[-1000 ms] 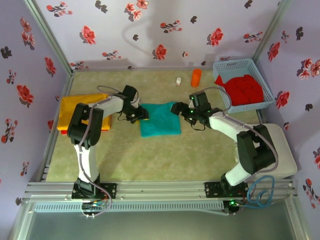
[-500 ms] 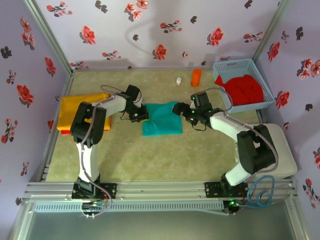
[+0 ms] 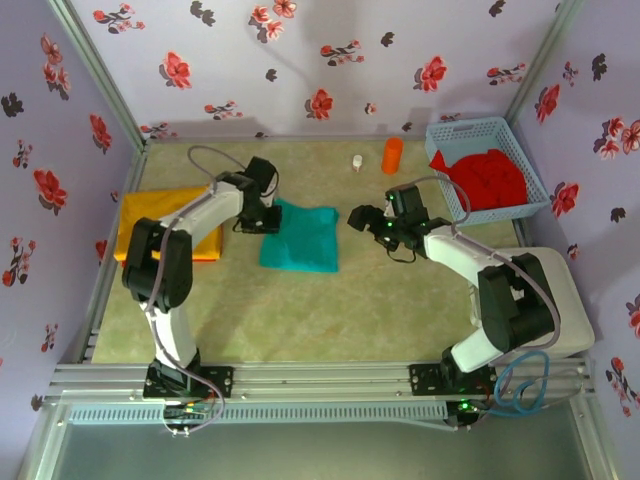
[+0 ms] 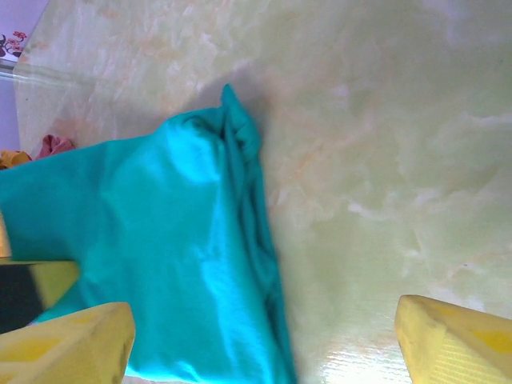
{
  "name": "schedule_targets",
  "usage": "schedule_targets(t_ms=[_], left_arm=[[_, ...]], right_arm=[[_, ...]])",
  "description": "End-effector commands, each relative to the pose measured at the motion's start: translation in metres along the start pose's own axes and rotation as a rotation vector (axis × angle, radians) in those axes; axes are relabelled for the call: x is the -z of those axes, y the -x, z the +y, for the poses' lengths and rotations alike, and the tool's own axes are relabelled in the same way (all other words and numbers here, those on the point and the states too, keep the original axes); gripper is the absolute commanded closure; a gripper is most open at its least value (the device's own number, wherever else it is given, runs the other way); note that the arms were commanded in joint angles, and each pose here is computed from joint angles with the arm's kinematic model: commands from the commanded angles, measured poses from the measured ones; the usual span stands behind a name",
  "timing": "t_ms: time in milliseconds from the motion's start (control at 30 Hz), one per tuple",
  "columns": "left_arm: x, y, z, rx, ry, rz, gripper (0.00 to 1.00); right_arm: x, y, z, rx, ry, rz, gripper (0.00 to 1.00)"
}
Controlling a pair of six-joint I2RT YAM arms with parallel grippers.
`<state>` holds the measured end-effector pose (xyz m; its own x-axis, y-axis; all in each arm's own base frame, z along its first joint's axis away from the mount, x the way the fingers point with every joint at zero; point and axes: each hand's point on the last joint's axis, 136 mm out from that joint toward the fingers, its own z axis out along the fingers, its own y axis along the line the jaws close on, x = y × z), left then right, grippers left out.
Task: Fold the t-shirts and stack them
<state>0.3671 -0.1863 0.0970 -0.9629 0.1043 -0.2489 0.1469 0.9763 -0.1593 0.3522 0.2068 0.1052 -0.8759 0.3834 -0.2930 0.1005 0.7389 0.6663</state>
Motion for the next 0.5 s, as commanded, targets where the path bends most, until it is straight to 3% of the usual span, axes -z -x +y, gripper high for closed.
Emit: schedule_targets(t_ms=[0, 467], left_arm=[[0.054, -0.008, 0.027, -0.089, 0.107, 0.011, 1.0], [0.186, -0.014, 0.07, -0.069, 0.199, -0.052, 1.0]], right_arm=[[0.004, 0.002, -0.004, -0.015, -0.005, -0.02, 0.15], [-0.013, 0.006, -0.002, -0.062, 0.042, -0.009, 0.15]])
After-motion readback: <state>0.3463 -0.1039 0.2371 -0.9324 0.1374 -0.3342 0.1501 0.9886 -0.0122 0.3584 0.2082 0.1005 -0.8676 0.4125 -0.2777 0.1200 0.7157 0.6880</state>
